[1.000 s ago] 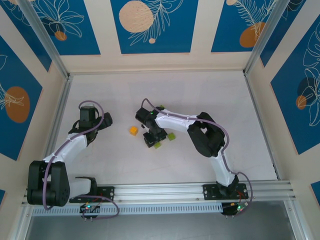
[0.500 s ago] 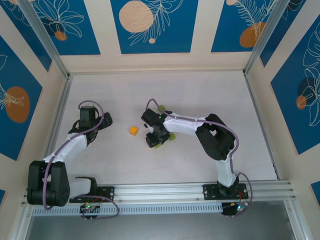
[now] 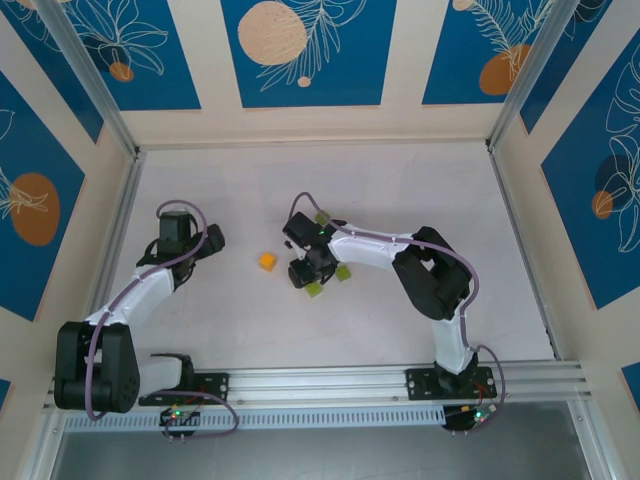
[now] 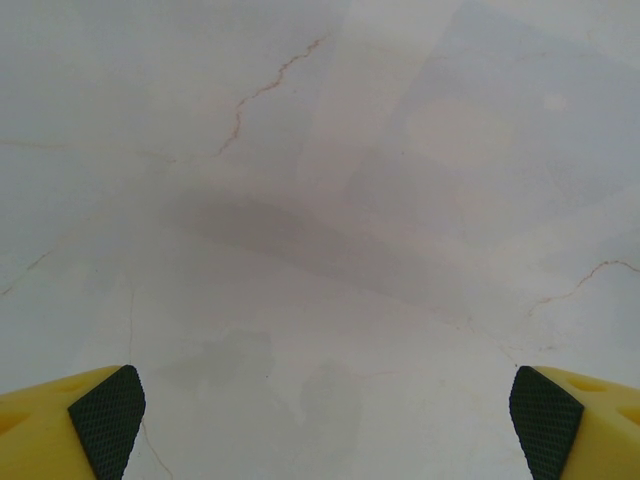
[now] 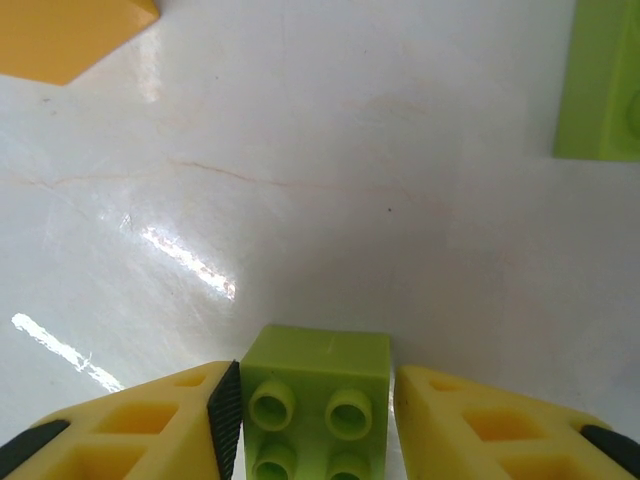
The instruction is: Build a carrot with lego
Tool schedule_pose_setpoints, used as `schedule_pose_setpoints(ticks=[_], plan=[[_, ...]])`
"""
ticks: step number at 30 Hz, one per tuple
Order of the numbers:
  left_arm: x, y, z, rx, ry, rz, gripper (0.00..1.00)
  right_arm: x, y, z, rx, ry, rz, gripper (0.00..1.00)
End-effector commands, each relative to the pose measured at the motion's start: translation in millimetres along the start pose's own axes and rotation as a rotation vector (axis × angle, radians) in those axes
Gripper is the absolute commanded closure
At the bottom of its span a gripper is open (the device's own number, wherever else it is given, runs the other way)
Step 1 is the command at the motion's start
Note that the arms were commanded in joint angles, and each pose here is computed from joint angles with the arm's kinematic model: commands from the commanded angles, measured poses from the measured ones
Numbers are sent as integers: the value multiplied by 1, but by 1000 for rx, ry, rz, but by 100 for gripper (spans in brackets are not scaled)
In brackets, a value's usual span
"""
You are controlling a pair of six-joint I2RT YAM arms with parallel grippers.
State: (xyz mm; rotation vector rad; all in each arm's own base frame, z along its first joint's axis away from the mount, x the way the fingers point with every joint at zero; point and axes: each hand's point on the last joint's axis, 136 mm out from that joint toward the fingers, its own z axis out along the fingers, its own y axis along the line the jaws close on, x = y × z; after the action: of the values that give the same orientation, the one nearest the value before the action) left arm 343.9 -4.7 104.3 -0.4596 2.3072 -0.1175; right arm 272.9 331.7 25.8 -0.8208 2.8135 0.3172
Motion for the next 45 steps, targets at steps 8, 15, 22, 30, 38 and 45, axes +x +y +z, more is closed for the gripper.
schedule_pose_setpoints(ticks=[8, 15, 22, 30, 38, 45], plan=[[-5, -3, -5, 13, -9, -9, 3, 7, 0, -6, -1, 14, -24, 55], [-5, -3, -7, 16, -15, -13, 3, 10, 2, -5, 4, 28, -40, 55], [-3, -2, -9, 17, -13, -14, 3, 17, 2, -8, 14, 35, -49, 52], [-3, -1, -13, 18, -22, -16, 3, 18, 1, -10, 22, 41, -58, 55], [-4, -1, -15, 21, -26, -18, 3, 17, 3, -17, 20, 38, -56, 68], [-3, -1, -14, 21, -23, -19, 3, -9, 20, -52, -25, -2, -142, 69]])
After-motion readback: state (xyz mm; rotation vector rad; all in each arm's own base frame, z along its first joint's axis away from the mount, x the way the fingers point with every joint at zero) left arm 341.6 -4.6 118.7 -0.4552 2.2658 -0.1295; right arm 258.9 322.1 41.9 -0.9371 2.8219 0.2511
